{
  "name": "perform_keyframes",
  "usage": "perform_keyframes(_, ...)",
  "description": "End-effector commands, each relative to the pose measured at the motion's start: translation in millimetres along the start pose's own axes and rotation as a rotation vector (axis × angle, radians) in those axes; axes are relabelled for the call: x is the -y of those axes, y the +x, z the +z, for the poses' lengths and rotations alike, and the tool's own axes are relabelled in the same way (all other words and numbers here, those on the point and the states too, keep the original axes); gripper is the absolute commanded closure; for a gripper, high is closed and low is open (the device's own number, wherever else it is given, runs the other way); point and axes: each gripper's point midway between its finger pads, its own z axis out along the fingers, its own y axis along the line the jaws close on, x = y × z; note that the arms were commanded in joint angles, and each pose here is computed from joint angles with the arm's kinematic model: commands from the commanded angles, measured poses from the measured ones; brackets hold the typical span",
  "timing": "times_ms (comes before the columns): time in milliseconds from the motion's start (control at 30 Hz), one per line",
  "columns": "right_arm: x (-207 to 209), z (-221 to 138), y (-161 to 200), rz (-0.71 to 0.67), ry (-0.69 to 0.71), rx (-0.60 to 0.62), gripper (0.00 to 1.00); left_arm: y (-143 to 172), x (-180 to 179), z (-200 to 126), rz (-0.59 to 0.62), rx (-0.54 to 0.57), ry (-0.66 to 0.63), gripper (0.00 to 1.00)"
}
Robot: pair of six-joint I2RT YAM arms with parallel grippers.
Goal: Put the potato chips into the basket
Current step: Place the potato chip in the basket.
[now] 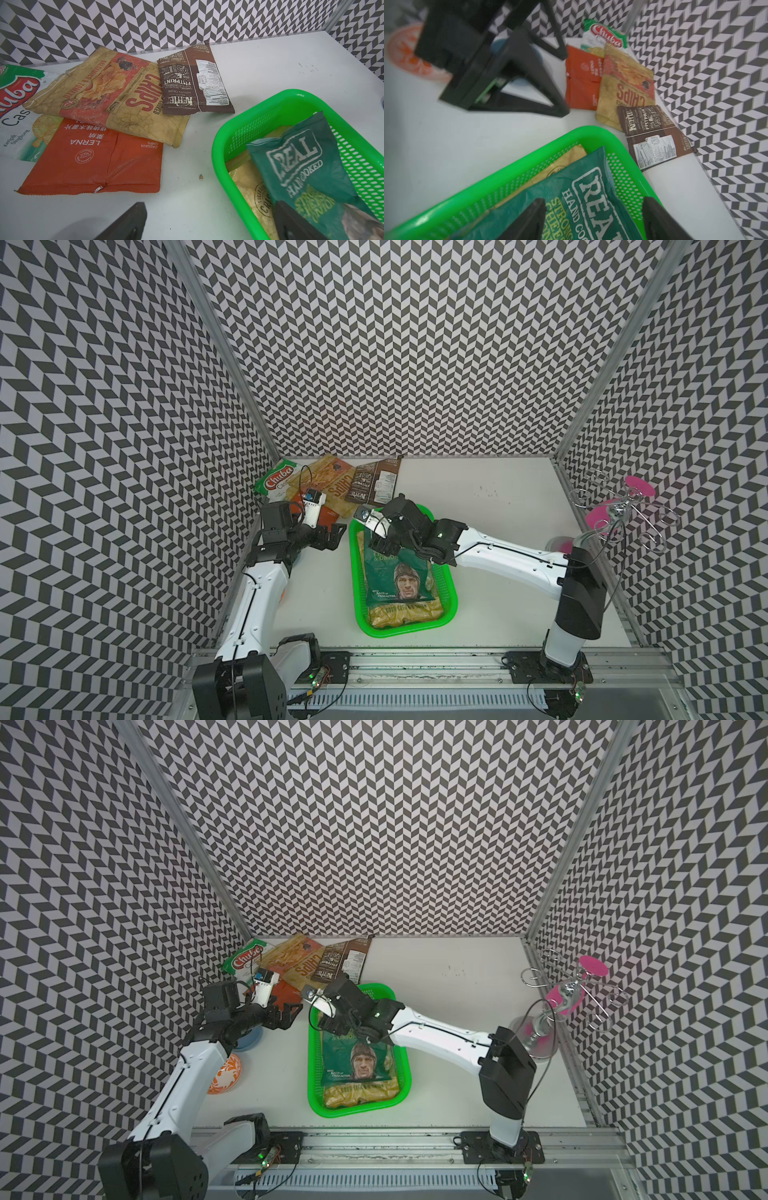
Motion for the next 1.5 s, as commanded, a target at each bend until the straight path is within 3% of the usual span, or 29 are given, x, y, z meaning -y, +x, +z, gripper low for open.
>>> perform_keyframes(0, 19, -14, -39, 0.080, 0.068, 0.116, 0.14, -6, 0, -4, 0.014, 0.021, -0.002, 0.01)
perform_keyframes(133, 3, -33, -30, 0.158, -0.040, 0.093, 0.14, -6, 0, -5, 0.015, 0.023, -0.004, 0.01)
perform_keyframes(300, -59, -55, 15, 0.241, -0.285, 0.045, 0.13, -6, 0, -4, 0.015, 0.026, -0.003, 0.01)
perform_keyframes(600, -106, -54, 65, 0.385, -0.446, -0.039, 0.16, -4, 0, -2, 0.015, 0.019, 0.004, 0.01)
perform_keyframes(700, -105, -35, 74, 0.433, -0.434, -0.042, 0.26, -3, 0, -2, 0.017, 0.018, 0.002, 0.01)
perform_keyframes(767, -104, -24, 75, 0.456, -0.452, -0.035, 0.42, -4, 0, -3, 0.019, 0.021, 0.002, 0.01)
perform_keyframes(833, -108, -12, 82, 0.448, -0.460, -0.042, 0.46, -5, 0, -4, 0.022, 0.025, -0.004, 0.01)
perform_keyframes(1000, -126, 15, 132, 0.426, -0.449, -0.208, 0.59, -7, 0, -6, 0.024, 0.034, -0.010, 0.01)
perform_keyframes(1100, -123, 4, 131, 0.417, -0.430, -0.194, 0.56, -9, -1, -5, 0.022, 0.038, -0.011, 0.01)
perform_keyframes(1167, -108, -6, 118, 0.415, -0.381, -0.163, 0.49, -8, -2, -4, 0.020, 0.034, -0.010, 0.01)
perform_keyframes(1233, -88, -22, 95, 0.422, -0.331, -0.100, 0.39, -6, -1, -3, 0.017, 0.028, -0.005, 0.01)
perform_keyframes(1333, -47, -50, 63, 0.491, -0.252, 0.009, 0.34, -5, -2, -3, 0.017, 0.024, -0.007, 0.01)
perform_keyframes(1467, 11, -70, 69, 0.591, -0.135, 0.059, 0.28, -6, -1, -5, 0.022, 0.032, -0.011, 0.01)
